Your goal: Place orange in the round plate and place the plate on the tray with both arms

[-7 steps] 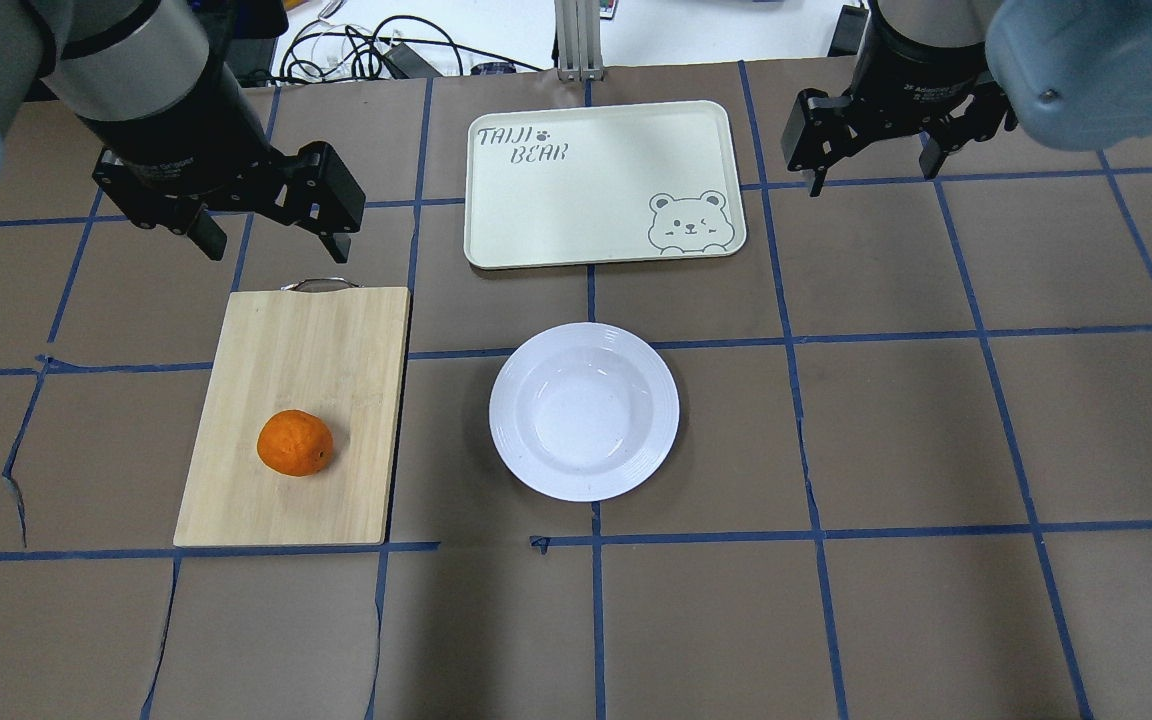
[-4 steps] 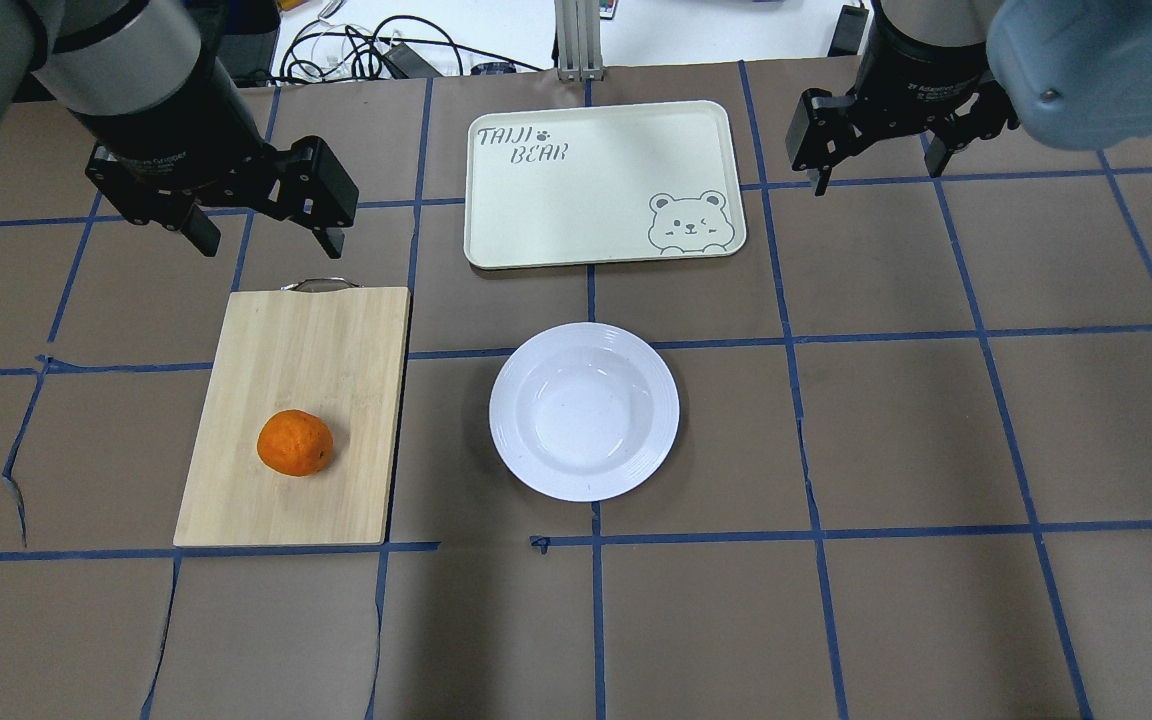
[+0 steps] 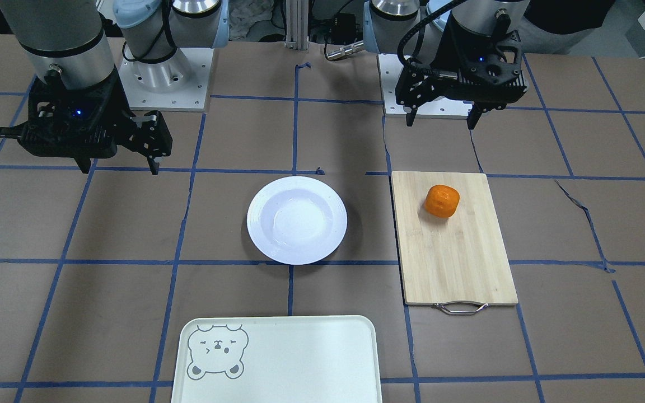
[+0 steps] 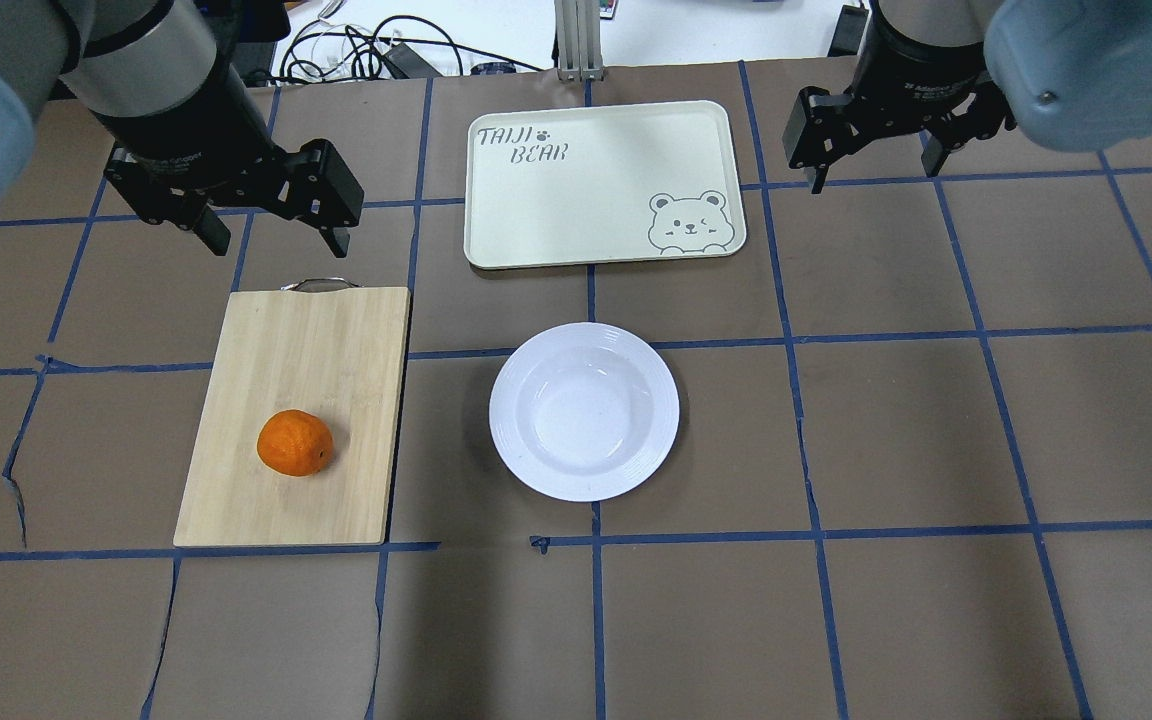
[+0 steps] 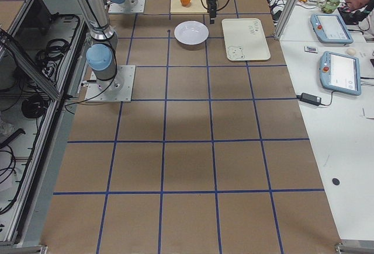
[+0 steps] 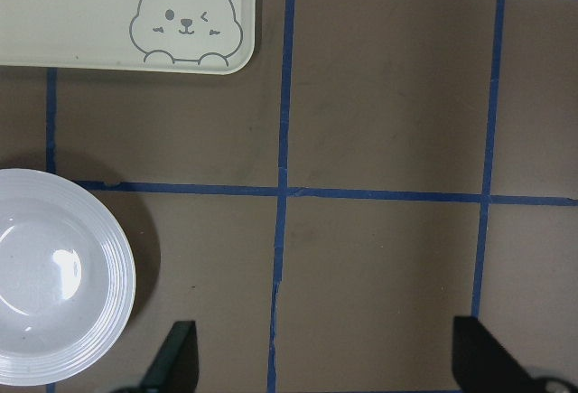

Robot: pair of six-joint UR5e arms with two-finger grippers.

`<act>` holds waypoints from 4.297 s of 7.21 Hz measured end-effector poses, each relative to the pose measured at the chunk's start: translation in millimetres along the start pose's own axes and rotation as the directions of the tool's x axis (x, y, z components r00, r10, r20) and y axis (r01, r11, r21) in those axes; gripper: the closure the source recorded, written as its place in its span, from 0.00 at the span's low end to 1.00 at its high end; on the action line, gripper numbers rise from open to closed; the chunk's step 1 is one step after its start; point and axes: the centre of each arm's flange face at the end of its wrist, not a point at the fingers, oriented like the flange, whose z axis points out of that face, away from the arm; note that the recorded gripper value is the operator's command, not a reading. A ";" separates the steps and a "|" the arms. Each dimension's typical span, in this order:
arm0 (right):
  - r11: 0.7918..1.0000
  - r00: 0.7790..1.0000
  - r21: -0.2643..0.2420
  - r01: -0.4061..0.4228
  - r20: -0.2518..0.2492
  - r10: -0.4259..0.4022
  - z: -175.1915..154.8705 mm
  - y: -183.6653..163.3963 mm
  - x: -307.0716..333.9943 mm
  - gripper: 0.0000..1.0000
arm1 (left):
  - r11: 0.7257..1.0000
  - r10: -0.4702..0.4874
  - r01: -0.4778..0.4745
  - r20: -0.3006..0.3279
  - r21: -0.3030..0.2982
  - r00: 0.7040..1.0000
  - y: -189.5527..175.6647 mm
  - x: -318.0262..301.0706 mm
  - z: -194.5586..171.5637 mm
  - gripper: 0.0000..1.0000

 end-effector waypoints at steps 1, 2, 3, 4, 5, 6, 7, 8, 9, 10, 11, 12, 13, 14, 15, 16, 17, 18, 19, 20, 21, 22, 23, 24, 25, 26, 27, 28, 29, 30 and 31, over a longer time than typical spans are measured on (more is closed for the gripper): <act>1.000 1.000 0.006 -0.001 -0.001 0.001 -0.4 -0.7 0.1 0.00 | 1.000 0.000 0.000 0.004 -0.023 1.000 -15.0 -0.5 18.6 0.00; 1.000 1.000 0.008 -0.001 0.000 0.001 -0.6 -1.0 0.1 0.00 | 0.998 -0.001 0.002 0.009 -0.063 1.000 -31.7 -1.0 44.2 0.00; 1.000 1.000 0.010 0.000 0.000 0.000 -0.7 -1.2 0.0 0.00 | 0.993 -0.016 0.018 0.012 -0.116 1.000 -48.5 -10.8 77.2 0.00; 1.000 1.000 0.010 0.000 0.003 0.000 -0.7 -1.2 -0.4 0.00 | 0.984 -0.041 0.042 0.008 -0.173 0.999 -63.7 -38.5 117.1 0.00; 1.000 1.000 0.010 -0.001 0.004 0.001 -0.7 -1.2 -0.7 0.00 | 0.973 -0.052 0.051 0.002 -0.225 0.999 -70.9 -67.8 159.4 0.00; 1.000 1.000 0.009 0.000 0.005 0.000 -0.5 -1.1 -0.7 0.00 | 0.961 -0.037 0.037 0.003 -0.275 0.999 -67.9 -82.3 198.6 0.00; 1.000 1.000 0.009 0.003 0.006 -0.003 -0.2 -1.0 -0.7 0.00 | 0.946 0.018 -0.016 0.002 -0.324 1.000 -58.5 -88.3 235.4 0.00; 1.000 1.000 0.008 0.005 0.007 -0.005 0.0 -1.0 -0.7 0.00 | 0.929 0.089 -0.085 -0.006 -0.360 0.996 -48.1 -90.4 263.1 0.00; 1.000 1.000 0.007 0.005 0.007 -0.005 0.3 -1.0 -0.8 0.00 | 0.909 0.134 -0.130 -0.019 -0.397 0.991 -38.4 -90.1 283.5 0.00; 1.000 1.000 0.006 0.005 0.007 -0.005 0.9 -1.1 -0.9 0.00 | 0.892 0.154 -0.152 -0.032 -0.426 0.988 -30.8 -89.0 297.3 0.00; 1.000 1.000 0.005 0.005 0.007 -0.005 1.5 -1.1 -0.9 0.00 | 0.879 0.165 -0.166 -0.041 -0.447 0.985 -24.8 -88.1 306.8 0.00; 1.000 1.000 0.004 0.006 0.008 -0.006 2.2 -0.9 -1.0 0.00 | 0.868 0.174 -0.177 -0.049 -0.463 0.984 -18.7 -87.4 314.2 0.03; 1.000 1.000 0.003 0.006 0.008 -0.006 2.7 -0.5 -1.0 0.00 | 0.860 0.183 -0.188 -0.059 -0.475 0.981 -12.7 -87.3 319.6 0.28; 1.000 1.000 0.003 0.006 0.008 -0.006 2.8 -0.3 -1.1 0.00 | 0.852 0.200 -0.203 -0.059 -0.483 0.978 -8.9 -88.4 322.7 0.52; 1.000 1.000 0.003 0.007 0.007 -0.007 3.0 -0.2 -1.3 0.00 | 0.845 0.218 -0.213 -0.047 -0.490 0.975 -7.2 -90.4 324.0 0.90; 1.000 1.000 0.003 0.007 0.007 -0.007 2.9 -0.2 -1.2 0.00 | 0.845 0.225 -0.214 -0.038 -0.490 0.974 -7.8 -92.0 323.1 1.00; 1.000 1.000 0.003 0.006 0.007 -0.006 2.9 -0.1 -1.2 0.00 | 0.857 0.219 -0.206 -0.027 -0.473 0.975 -12.7 -93.3 318.0 1.00; 1.000 1.000 0.003 0.006 0.007 -0.006 2.9 -0.2 -1.1 0.00 | 0.888 0.174 -0.166 -0.021 -0.428 0.985 -24.9 -91.6 304.0 1.00; 1.000 1.000 0.003 0.006 0.008 -0.006 3.0 -0.2 -1.1 0.00 | 0.921 0.062 -0.071 -0.036 -0.382 0.997 -42.0 -82.1 284.2 1.00; 1.000 1.000 0.003 0.006 0.008 -0.006 2.9 -0.2 -1.1 0.00 | 0.929 -0.075 0.047 -0.064 -0.368 0.995 -55.6 -60.8 267.4 1.00; 1.000 1.000 0.002 0.006 0.008 -0.006 3.2 -0.1 -1.1 0.00 | 0.916 -0.200 0.158 -0.079 -0.369 0.977 -61.4 -21.2 255.4 1.00; 1.000 1.000 0.001 0.006 0.007 -0.006 3.5 0.0 -1.0 0.00 | 0.895 -0.308 0.267 -0.064 -0.358 0.949 -59.7 30.4 250.2 1.00; 1.000 1.000 0.001 0.007 0.006 -0.007 3.6 0.1 -0.9 0.00 | 0.874 -0.389 0.344 -0.070 -0.343 0.918 -53.2 82.7 251.5 1.00; 1.000 1.000 0.000 0.009 0.005 -0.009 3.6 0.1 -0.8 0.00 | 0.858 -0.430 0.371 -0.104 -0.356 0.897 -46.6 121.5 258.5 1.00; 1.000 1.000 0.000 0.010 0.005 -0.010 3.5 0.2 -0.8 0.00 | 0.843 -0.456 0.377 -0.135 -0.384 0.880 -40.5 148.0 272.7 1.00; 1.000 1.000 0.000 0.010 0.005 -0.010 3.5 0.4 -0.8 0.00 | 0.834 -0.469 0.380 -0.151 -0.401 0.870 -34.4 165.0 290.6 0.01; 1.000 1.000 0.003 0.018 0.006 -0.018 4.9 -1.0 -0.3 0.00 | 0.834 -0.470 0.380 -0.155 -0.400 0.869 -30.9 173.1 302.9 0.00; 0.999 0.999 0.014 0.031 0.013 -0.031 9.0 -3.5 0.3 0.00 | 0.843 -0.461 0.380 -0.146 -0.380 0.876 -30.6 174.2 305.7 0.00; 0.999 0.999 0.027 0.036 0.023 -0.037 16.6 -4.5 0.5 0.00 | 0.863 -0.443 0.384 -0.123 -0.329 0.888 -35.3 169.1 297.6 0.00; 0.998 0.998 0.053 0.033 0.048 -0.036 25.7 -5.7 -1.2 0.00 | 0.882 -0.426 0.388 -0.099 -0.267 0.899 -47.7 160.8 275.9 0.00; 0.995 0.995 0.094 0.025 0.095 -0.034 34.0 -7.5 -6.0 0.00 | 0.898 -0.403 0.378 -0.079 -0.225 0.912 -63.4 151.8 240.3 0.00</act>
